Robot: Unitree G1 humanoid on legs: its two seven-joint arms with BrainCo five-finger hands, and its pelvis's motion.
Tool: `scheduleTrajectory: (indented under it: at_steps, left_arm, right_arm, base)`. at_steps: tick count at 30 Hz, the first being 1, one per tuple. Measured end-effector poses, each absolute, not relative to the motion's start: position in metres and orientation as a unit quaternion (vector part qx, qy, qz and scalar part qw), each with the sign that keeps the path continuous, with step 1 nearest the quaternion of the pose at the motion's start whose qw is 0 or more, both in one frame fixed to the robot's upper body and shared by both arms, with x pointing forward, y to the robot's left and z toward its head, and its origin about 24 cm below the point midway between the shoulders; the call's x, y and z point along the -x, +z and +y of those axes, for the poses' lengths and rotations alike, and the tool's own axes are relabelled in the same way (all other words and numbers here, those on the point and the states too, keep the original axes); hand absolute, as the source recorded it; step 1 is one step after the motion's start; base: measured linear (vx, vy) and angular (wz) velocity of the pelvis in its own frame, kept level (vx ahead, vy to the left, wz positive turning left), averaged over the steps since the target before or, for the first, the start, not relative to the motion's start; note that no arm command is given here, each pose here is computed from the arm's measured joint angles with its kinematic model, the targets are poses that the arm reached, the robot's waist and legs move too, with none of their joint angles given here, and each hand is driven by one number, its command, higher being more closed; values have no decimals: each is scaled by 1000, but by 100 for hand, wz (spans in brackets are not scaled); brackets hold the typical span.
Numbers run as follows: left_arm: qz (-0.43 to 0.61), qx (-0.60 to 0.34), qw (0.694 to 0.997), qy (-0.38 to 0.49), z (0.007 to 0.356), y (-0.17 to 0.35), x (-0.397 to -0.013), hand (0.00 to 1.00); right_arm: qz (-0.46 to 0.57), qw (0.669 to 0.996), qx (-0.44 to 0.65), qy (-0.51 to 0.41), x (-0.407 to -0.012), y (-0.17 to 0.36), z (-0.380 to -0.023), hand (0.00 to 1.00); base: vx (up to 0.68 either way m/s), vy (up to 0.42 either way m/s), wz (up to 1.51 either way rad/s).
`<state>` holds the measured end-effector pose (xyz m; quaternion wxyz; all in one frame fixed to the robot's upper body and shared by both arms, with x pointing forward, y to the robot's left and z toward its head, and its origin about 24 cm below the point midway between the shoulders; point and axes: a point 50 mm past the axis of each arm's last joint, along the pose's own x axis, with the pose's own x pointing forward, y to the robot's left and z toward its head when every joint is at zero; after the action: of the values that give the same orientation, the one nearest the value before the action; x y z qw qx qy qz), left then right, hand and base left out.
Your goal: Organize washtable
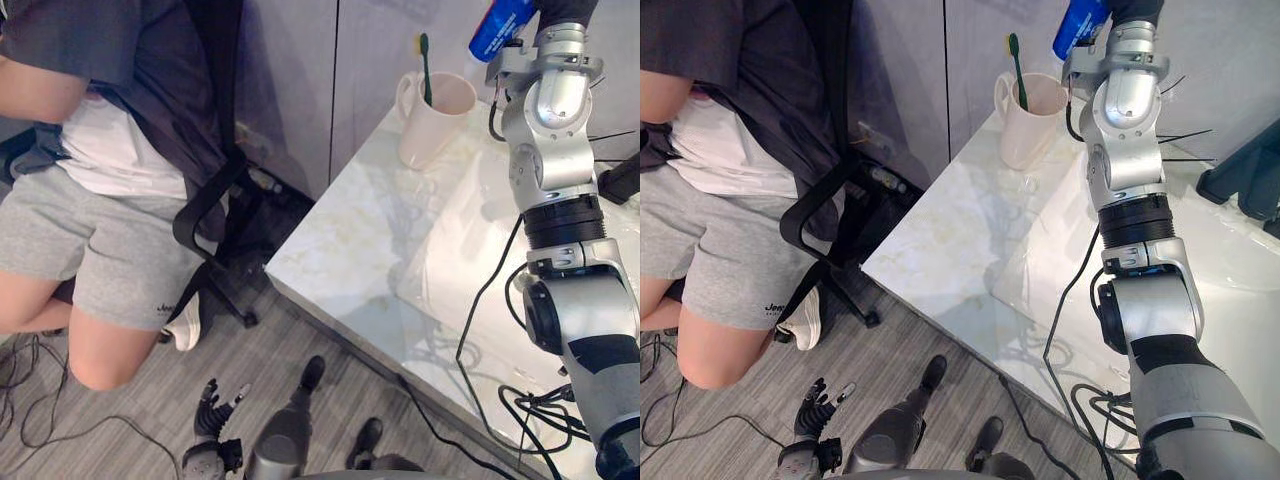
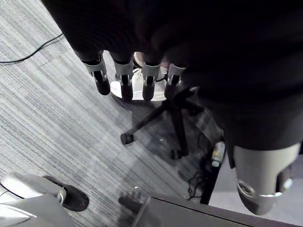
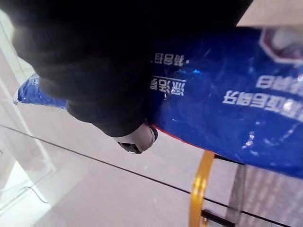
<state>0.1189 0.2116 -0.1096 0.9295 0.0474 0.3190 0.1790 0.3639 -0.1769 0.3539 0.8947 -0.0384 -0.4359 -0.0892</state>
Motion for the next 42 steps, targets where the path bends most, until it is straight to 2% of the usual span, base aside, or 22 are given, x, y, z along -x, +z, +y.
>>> scheduleTrajectory:
  at_steps: [20,33,38,42]
  left_arm:
    - [307,-51,937,159,205,-107,-130,0]
    - [321,-60,934,143,208,-110,-126,0]
    - [329,-67,931,140,213,-112,-123,0]
    - [343,-67,926,143,218,-116,-117,0]
  right_arm:
    - [-356,925,72,-117,-377,300,-192,0]
    - [-433,896,38,-94,-346,314,-193,0]
    - [-477,871,11,-114,-325,324,-211,0]
    - [-500,855,39,-131,-306,325,-231,0]
  base:
    - [-9,9,-3]
    - [-26,17,0]
    - [-5,6,-2]
    - [-29,13,-6]
